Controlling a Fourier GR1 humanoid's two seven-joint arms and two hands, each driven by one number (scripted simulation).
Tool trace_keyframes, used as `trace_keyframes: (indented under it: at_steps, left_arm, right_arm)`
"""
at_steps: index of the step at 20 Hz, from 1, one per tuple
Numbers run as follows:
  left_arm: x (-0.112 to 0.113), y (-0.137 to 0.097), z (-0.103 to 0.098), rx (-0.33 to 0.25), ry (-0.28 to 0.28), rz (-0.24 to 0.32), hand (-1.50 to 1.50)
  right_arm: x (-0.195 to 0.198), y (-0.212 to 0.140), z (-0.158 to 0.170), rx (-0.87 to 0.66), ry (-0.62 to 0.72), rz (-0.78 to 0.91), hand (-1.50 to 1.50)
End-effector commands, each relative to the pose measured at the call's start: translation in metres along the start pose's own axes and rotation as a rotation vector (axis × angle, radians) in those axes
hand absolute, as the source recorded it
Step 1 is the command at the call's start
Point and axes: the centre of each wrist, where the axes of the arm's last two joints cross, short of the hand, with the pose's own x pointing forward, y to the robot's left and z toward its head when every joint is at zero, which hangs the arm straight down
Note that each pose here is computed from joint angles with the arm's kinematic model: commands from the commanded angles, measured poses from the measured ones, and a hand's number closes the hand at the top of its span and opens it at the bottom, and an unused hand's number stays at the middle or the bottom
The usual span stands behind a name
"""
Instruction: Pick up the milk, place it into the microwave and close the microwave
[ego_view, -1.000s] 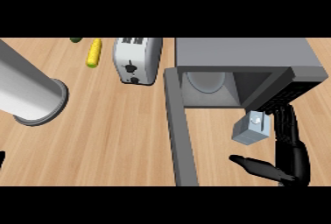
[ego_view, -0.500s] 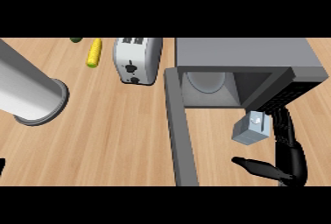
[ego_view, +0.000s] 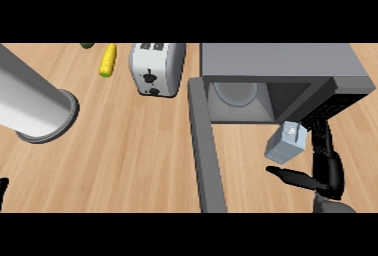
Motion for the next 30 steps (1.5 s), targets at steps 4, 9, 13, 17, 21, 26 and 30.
trace_keyframes:
  at_steps: [4,9,13,17,21,26,30]
  left_arm:
    - [0.003,-0.002,0.001,0.004,-0.012,-0.006,-1.50]
    - [0.012,-0.006,0.005,-0.006,-0.013,-0.011,-1.50]
    - [-0.012,0.000,0.007,-0.014,-0.007,0.022,-1.50]
    - [-0.004,0.004,0.006,-0.006,-0.010,0.012,-1.50]
    - [-0.009,0.000,0.007,-0.015,0.009,-0.001,-1.50]
    - [0.003,0.004,0.017,0.008,0.007,0.012,-1.50]
    - [-0.002,0.016,0.018,0.004,0.022,0.040,-1.50]
  right_arm:
    - [-0.030,-0.007,0.009,-0.102,0.064,0.147,-1.50]
    - [-0.051,-0.033,0.008,-0.085,0.080,0.158,-1.50]
    - [-0.052,-0.045,0.001,0.048,0.086,-0.035,-1.50]
    - [-0.054,-0.036,0.007,0.261,0.073,-0.213,-1.50]
    - [-0.055,-0.018,0.003,0.263,-0.013,-0.304,1.50]
    - [-0.047,-0.001,0.005,0.033,-0.117,-0.001,1.50]
    - [-0.039,0.027,0.006,0.021,-0.127,-0.132,1.50]
